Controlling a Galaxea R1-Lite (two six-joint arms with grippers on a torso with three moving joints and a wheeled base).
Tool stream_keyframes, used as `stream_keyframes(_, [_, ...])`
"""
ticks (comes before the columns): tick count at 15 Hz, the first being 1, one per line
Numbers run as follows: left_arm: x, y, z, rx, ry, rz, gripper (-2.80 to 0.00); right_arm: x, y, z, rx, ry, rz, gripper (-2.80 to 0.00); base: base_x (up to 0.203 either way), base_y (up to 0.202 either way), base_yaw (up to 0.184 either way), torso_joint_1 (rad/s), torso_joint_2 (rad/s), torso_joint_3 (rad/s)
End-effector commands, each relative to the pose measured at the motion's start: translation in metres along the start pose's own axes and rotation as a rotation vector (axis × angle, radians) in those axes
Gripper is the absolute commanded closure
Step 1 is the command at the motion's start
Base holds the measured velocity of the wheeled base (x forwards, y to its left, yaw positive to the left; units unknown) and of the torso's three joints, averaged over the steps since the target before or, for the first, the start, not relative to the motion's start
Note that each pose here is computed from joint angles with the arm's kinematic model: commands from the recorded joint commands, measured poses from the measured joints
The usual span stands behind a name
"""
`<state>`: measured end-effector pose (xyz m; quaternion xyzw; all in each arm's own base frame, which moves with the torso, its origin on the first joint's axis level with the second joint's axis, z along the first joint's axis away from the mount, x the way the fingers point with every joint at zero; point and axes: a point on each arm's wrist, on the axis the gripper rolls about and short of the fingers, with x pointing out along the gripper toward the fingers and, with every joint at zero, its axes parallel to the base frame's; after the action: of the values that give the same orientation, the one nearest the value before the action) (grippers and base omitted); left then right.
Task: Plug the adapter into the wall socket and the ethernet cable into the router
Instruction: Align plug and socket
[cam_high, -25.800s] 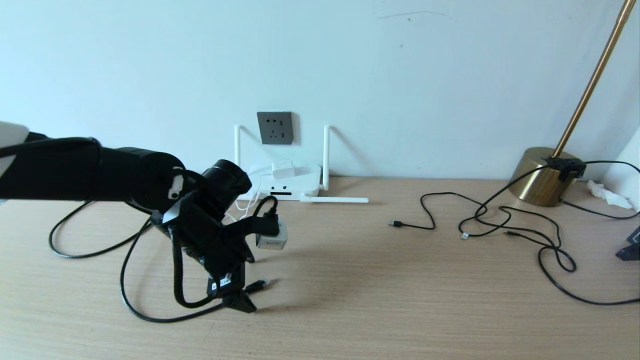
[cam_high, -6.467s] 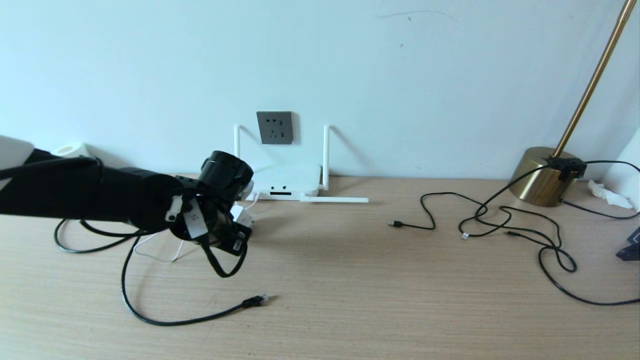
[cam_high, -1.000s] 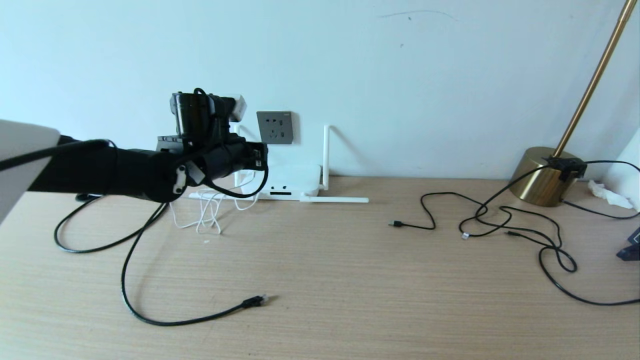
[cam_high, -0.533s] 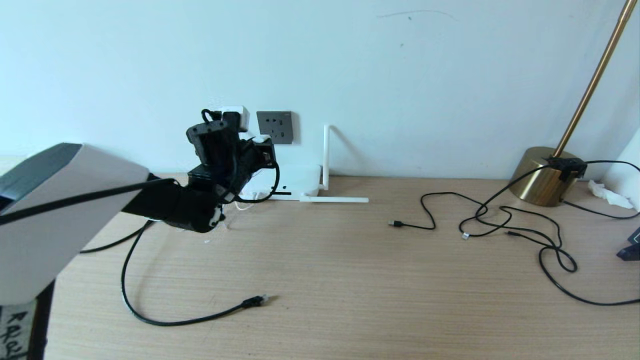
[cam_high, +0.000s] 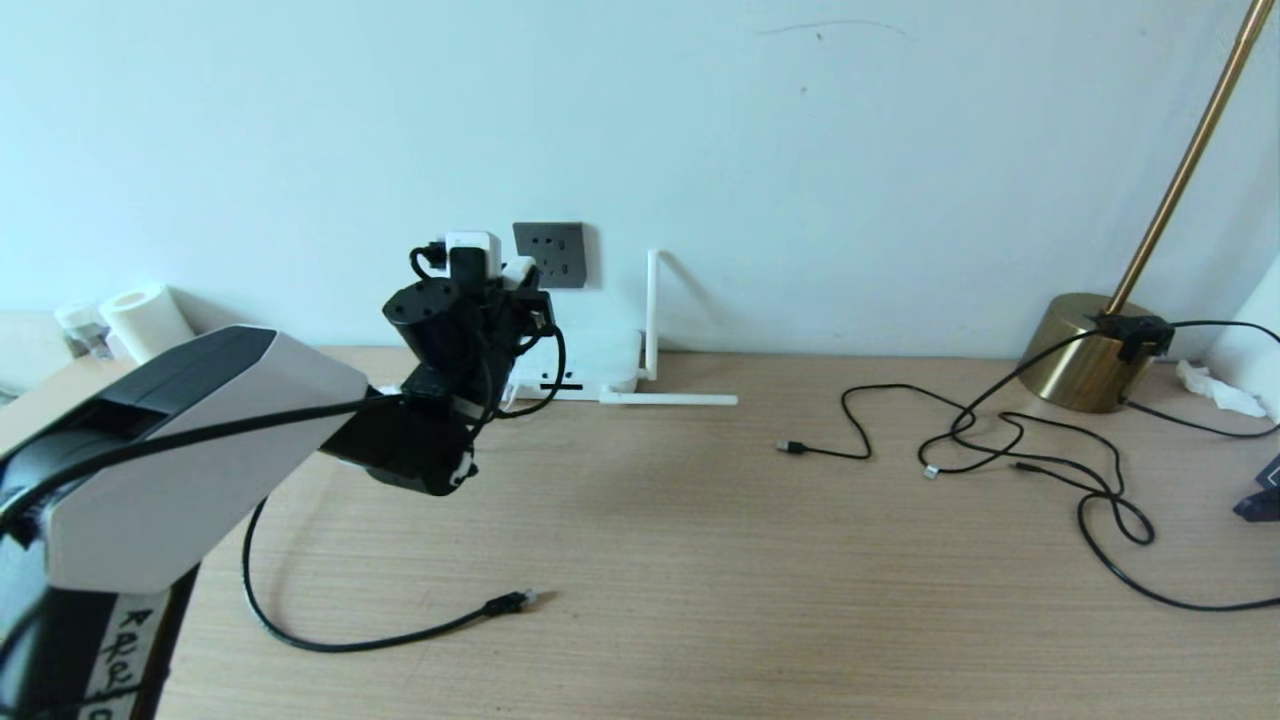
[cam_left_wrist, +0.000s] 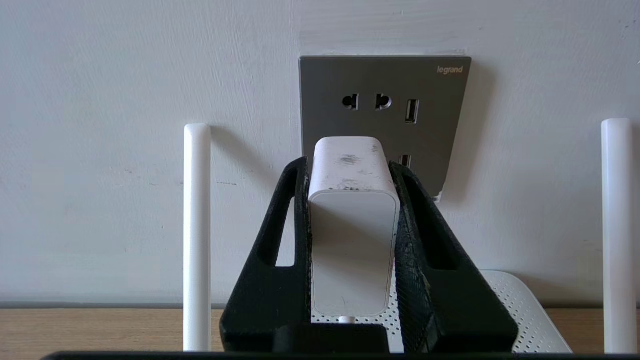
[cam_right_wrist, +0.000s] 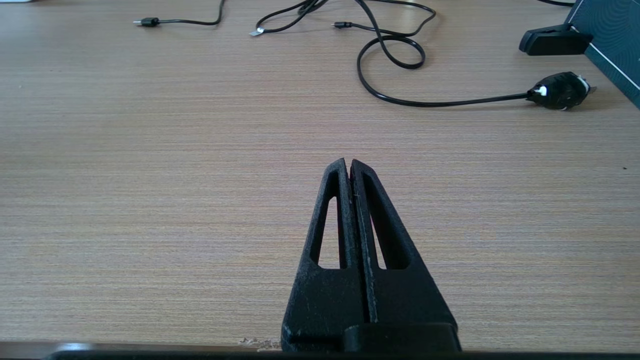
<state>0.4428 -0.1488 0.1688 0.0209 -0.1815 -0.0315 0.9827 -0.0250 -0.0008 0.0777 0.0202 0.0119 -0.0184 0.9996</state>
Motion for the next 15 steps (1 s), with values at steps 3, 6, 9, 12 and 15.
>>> stream_keyframes(3, [0.004,-0.003,0.003,-0.009,-0.031,0.001,0.00,0.000,0.000,0.000,0.001,-0.001,0.000,0.00,0.000,0.000,0.000,0.000,0.00,0.000])
stream_keyframes(6, [0.009,-0.007,0.005,-0.017,-0.052,0.003,0.00,0.000,0.000,0.000,0.002,-0.001,0.000,0.00,0.000,0.000,0.000,0.000,0.00,0.000])
stream_keyframes(9, [0.008,-0.013,0.006,-0.018,-0.043,-0.009,0.00,0.000,0.000,0.000,0.001,-0.001,0.000,0.00,0.000,0.000,0.000,0.000,0.00,0.000])
stream_keyframes(12, [0.012,-0.015,0.007,-0.018,-0.041,-0.010,0.00,0.000,0.000,0.000,0.001,-0.001,0.000,0.00,0.000,0.000,0.000,0.000,0.00,0.000])
stream_keyframes(15, [0.014,-0.016,0.005,-0.012,-0.021,-0.014,0.00,0.000,0.000,0.000,0.001,-0.001,0.000,0.00,0.000,0.000,0.000,0.000,0.00,0.000])
